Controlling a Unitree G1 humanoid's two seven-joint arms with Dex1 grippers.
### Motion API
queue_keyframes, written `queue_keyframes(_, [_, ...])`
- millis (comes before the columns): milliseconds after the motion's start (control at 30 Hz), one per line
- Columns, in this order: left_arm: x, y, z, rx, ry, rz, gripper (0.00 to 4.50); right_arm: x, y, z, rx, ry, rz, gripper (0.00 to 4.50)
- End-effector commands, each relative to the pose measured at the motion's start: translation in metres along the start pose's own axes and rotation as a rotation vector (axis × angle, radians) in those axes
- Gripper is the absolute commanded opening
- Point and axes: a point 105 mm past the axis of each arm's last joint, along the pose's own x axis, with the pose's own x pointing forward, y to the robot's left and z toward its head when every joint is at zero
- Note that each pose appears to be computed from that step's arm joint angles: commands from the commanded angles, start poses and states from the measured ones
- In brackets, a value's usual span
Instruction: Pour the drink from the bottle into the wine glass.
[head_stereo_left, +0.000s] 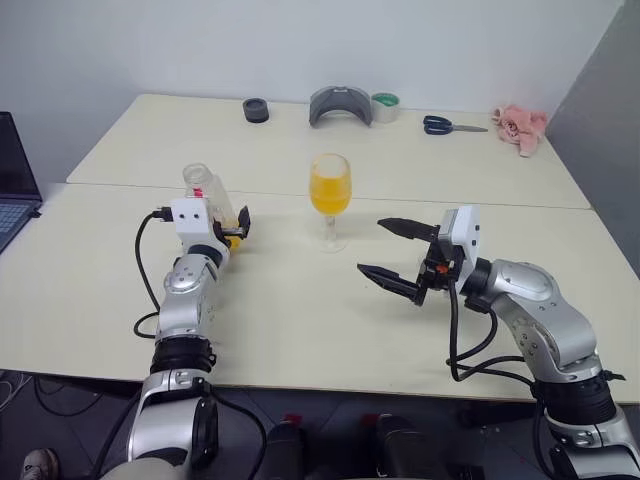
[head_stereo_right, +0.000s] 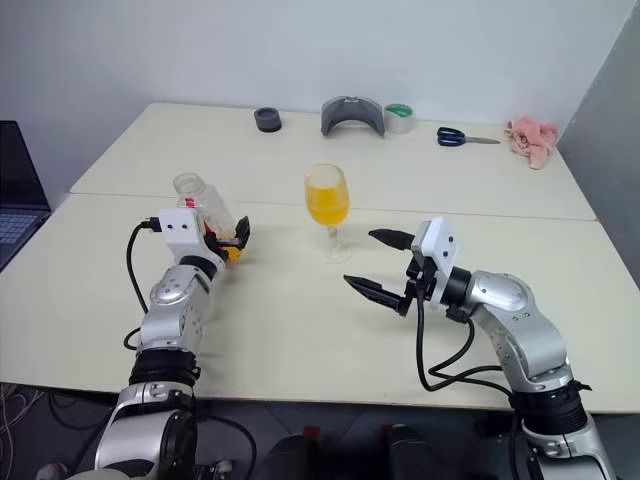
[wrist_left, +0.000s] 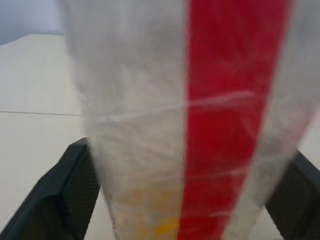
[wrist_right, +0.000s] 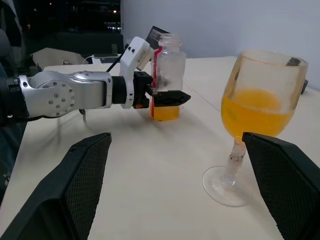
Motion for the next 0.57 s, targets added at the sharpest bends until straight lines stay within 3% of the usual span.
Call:
queue_keyframes(33, [-0.016, -0.007, 0.007, 0.014, -0.011, -0.017, 4.48, -0.007, -0.002, -0.003, -0.024, 0.018, -0.024, 4.5])
queue_keyframes(267, [-0.074, -0.006, -0.001, 0.037, 0.047, 0.018, 4.48, -0.027, -0.01, -0.024, -0.001, 0.108, -0.146, 4.5])
queue_keyframes(567, [-0.132, -0.025, 0.001, 0.029, 0.123, 0.041, 4.48, -0.057, -0.047, -0.064, 0.057, 0.281, -0.625, 4.5])
